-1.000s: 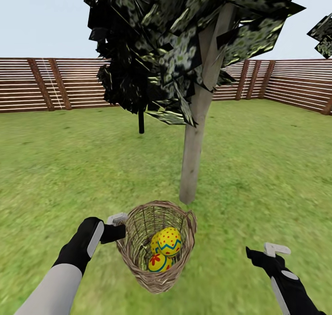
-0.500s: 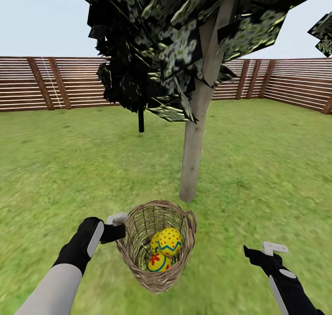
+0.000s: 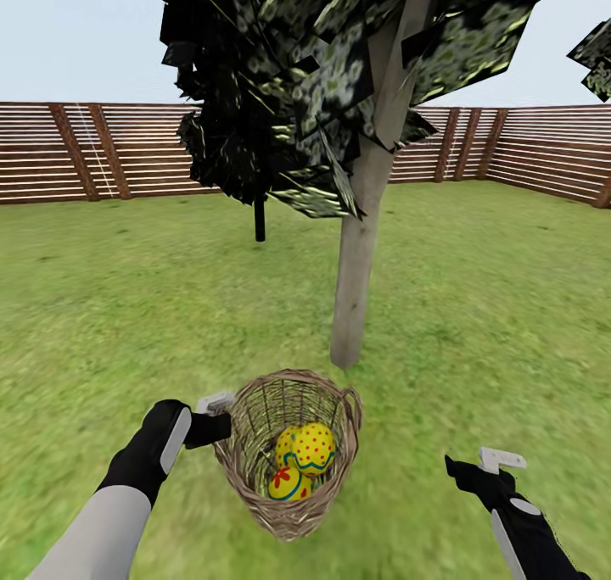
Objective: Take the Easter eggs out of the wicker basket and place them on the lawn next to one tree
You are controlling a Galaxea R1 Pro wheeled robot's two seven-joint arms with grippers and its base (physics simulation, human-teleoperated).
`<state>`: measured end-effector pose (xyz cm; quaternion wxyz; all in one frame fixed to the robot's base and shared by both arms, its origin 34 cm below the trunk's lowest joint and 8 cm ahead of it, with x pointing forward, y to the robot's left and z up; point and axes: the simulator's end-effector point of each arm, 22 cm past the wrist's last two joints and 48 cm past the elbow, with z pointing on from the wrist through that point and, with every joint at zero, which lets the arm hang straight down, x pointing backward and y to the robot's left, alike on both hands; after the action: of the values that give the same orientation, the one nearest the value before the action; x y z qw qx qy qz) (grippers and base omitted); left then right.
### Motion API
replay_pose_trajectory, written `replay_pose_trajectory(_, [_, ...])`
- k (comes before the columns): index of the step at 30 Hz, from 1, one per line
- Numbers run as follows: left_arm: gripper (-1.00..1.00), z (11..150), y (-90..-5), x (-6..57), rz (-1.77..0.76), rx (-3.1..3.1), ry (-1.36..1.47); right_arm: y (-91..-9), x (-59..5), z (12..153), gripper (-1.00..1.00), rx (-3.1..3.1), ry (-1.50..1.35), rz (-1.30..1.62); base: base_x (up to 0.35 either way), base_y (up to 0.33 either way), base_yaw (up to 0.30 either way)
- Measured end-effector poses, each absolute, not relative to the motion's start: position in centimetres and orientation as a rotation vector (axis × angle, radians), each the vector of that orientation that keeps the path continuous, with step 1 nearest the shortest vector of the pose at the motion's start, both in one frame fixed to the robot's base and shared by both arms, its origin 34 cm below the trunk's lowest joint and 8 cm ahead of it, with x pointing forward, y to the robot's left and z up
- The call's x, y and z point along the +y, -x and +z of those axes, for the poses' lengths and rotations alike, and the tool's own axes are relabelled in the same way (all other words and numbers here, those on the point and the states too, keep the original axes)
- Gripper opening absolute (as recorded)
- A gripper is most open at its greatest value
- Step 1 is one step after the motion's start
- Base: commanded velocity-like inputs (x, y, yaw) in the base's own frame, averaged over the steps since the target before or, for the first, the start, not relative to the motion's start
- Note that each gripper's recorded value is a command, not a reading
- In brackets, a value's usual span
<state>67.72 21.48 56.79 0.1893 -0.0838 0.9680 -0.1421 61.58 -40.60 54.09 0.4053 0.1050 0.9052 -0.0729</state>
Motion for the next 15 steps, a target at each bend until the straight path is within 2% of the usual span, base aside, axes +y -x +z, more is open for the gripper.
replay_pose_trajectory(15, [-1.0,53.8,-67.2,21.5,-0.401,2.721,0.236,-61.1,-40.2,50.9,1.0,2.287,-0.268,-0.177,0.0,0.0,0.0])
